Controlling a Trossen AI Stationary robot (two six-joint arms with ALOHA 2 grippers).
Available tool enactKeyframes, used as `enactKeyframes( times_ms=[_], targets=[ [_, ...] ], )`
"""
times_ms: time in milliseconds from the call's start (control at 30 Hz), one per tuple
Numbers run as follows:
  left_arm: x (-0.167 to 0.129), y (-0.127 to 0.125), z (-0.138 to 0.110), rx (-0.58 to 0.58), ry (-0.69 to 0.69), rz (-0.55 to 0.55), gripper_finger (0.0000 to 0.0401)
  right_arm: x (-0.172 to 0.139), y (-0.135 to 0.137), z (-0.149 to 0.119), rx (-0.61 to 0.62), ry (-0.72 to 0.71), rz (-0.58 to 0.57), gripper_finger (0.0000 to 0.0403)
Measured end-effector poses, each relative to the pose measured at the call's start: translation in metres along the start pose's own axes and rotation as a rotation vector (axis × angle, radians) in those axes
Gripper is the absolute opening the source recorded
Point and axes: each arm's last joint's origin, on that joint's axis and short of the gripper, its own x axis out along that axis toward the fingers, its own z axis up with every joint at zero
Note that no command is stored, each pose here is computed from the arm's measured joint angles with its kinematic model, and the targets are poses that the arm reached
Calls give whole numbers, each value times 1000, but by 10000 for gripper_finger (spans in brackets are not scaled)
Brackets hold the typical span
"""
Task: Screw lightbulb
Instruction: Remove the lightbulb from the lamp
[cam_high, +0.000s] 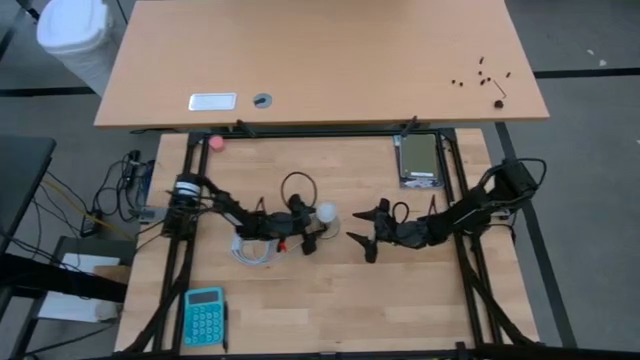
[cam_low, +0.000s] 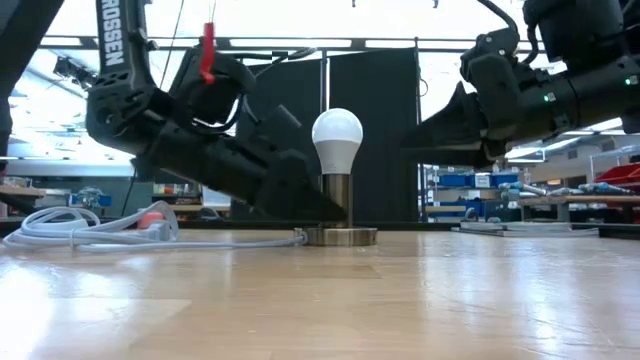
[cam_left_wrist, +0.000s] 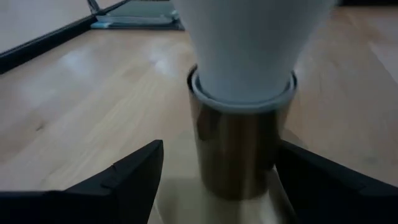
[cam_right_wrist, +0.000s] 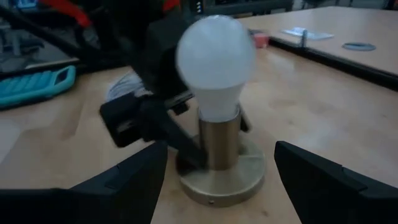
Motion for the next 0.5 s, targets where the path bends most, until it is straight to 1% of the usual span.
enactKeyframes(
  times_ms=[133, 233, 400, 500],
  targets=[
    [5, 0, 1, 15, -14, 9, 292, 9, 5, 1, -9, 2, 1, 308],
    [10, -2, 1, 13, -28, 11, 265, 15, 7, 0, -30, 8, -14, 308],
    [14, -3, -5, 22, -10, -2, 217, 33, 9, 0, -41, 10, -31, 308],
    [15, -4, -8, 20, -15, -9, 199, 42, 8, 0, -38, 16, -28, 308]
  ],
)
